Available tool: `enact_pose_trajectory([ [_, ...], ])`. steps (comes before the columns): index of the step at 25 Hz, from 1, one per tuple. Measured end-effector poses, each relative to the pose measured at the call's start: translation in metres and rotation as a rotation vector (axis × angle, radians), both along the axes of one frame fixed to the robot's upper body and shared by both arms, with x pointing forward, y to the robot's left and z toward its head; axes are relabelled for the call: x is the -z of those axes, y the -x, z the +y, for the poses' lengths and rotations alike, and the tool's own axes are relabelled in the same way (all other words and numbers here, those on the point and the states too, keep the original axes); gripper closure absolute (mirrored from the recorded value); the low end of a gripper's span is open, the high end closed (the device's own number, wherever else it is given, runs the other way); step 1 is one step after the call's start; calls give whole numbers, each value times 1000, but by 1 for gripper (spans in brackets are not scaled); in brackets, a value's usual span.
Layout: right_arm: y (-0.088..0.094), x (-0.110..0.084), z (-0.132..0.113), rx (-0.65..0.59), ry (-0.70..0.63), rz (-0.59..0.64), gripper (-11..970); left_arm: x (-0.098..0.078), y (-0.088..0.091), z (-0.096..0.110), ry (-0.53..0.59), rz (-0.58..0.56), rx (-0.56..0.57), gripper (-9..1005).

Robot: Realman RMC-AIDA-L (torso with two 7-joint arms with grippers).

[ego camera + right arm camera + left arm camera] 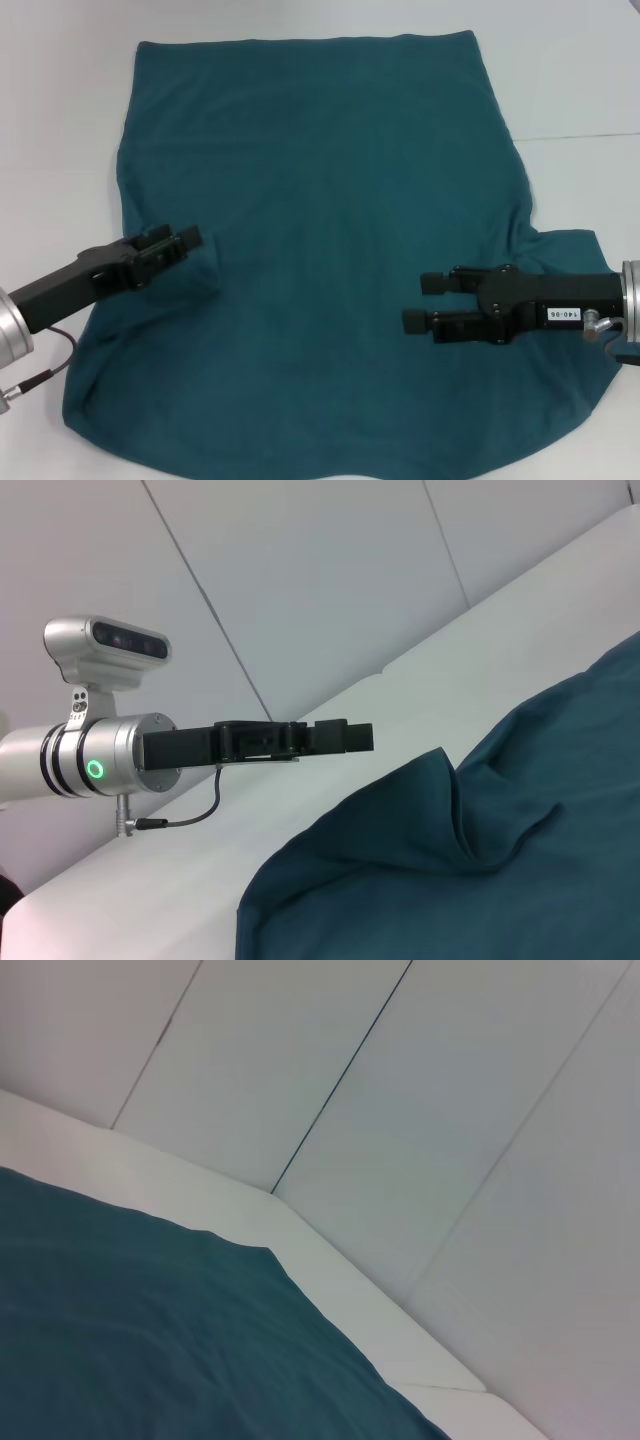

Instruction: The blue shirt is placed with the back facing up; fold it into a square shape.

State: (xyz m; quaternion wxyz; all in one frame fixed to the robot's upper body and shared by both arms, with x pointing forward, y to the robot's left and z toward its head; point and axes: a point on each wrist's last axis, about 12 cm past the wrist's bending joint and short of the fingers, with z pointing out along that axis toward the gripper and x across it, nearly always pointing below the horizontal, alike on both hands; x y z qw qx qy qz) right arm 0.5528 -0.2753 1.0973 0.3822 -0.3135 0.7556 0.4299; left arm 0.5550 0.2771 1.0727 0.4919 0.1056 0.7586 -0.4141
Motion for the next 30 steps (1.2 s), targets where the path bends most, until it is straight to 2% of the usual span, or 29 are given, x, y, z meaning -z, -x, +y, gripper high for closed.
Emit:
enact_pose_trajectory([
  [17,-1,-1,-3,8,1,-4,82,4,6,18,-20,-6,-78,131],
  [19,-1,-2,-4,9,1,-5,82,4,8,17,-15,-7,-70,129],
  [22,-1,-2,-8,35,-11,3,82,2,11,13,0,-26,-28,126],
  [30,0,2,-36,228,-43,72,83,-12,30,-6,39,-194,210,126],
])
